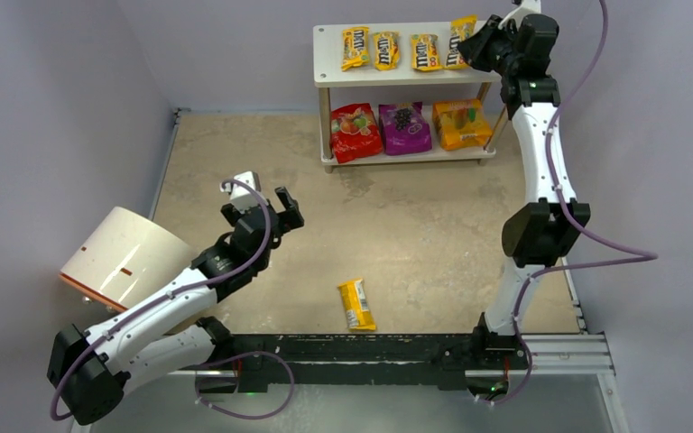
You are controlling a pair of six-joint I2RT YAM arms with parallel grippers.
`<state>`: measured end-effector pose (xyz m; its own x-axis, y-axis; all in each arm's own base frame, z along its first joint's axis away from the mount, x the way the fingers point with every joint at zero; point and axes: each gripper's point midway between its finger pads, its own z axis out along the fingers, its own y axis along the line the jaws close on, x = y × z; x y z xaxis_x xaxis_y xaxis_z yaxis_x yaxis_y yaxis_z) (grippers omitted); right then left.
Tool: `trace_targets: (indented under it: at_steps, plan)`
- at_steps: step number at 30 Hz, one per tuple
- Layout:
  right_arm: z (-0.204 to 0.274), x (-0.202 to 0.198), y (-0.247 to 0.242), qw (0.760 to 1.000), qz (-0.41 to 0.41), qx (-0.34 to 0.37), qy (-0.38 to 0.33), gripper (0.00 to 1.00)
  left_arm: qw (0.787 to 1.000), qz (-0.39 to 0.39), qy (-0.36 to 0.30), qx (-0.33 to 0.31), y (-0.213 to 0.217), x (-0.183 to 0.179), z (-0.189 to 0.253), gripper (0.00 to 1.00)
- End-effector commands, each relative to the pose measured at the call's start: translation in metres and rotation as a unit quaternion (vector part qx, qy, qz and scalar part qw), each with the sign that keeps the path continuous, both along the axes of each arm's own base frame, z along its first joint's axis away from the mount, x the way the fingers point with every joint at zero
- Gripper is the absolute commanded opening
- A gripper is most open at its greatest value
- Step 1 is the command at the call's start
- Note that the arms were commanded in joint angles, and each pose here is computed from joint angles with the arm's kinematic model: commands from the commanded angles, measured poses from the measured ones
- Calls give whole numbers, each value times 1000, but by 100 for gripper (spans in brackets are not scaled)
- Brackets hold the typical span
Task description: Place and organize the candy bags onto the shelf
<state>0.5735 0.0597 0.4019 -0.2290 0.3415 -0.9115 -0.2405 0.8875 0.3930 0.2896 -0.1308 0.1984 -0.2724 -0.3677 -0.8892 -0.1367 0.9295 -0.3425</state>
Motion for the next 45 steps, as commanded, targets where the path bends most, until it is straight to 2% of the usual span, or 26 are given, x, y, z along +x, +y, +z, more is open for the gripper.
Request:
trace_targets:
  at_steps: [1, 5, 9, 16, 22, 26, 30, 35, 38, 45]
  plan:
    - [25, 1, -6, 999, -2, -12, -36, 19, 1000, 9, -7, 13, 5, 5, 0, 100]
    - [16, 11, -10, 999, -3, -14, -31, 24, 1000, 5, -3, 18, 3, 7, -2, 100]
    - [12, 24, -16, 999, -6, -17, -44, 34, 1000, 4, -4, 13, 1, 8, -3, 100]
    - [7, 39, -21, 998, -2, -26, -50, 37, 1000, -5, -11, 5, -2, 9, -2, 100]
    - [4, 45, -33, 998, -10, -40, -54, 48, 1000, -18, -9, 6, -8, 10, -3, 100]
    - [9, 46, -45, 997, -26, -48, -59, 52, 1000, -25, -10, 6, -11, 11, -3, 100]
    - [30, 39, -50, 995, -28, -51, -79, 63, 999, -33, -9, 4, -15, 13, -4, 100]
    - [54, 18, -33, 992, 18, -54, -113, 76, 999, -51, -5, -4, -24, 13, -6, 100]
    - [48, 8, -31, 993, 25, -62, -94, 78, 998, -64, -1, -12, -30, 12, -7, 100]
    - [16, -8, -36, 986, 37, -148, -73, 82, 997, -70, -4, -12, -29, 9, -6, 100]
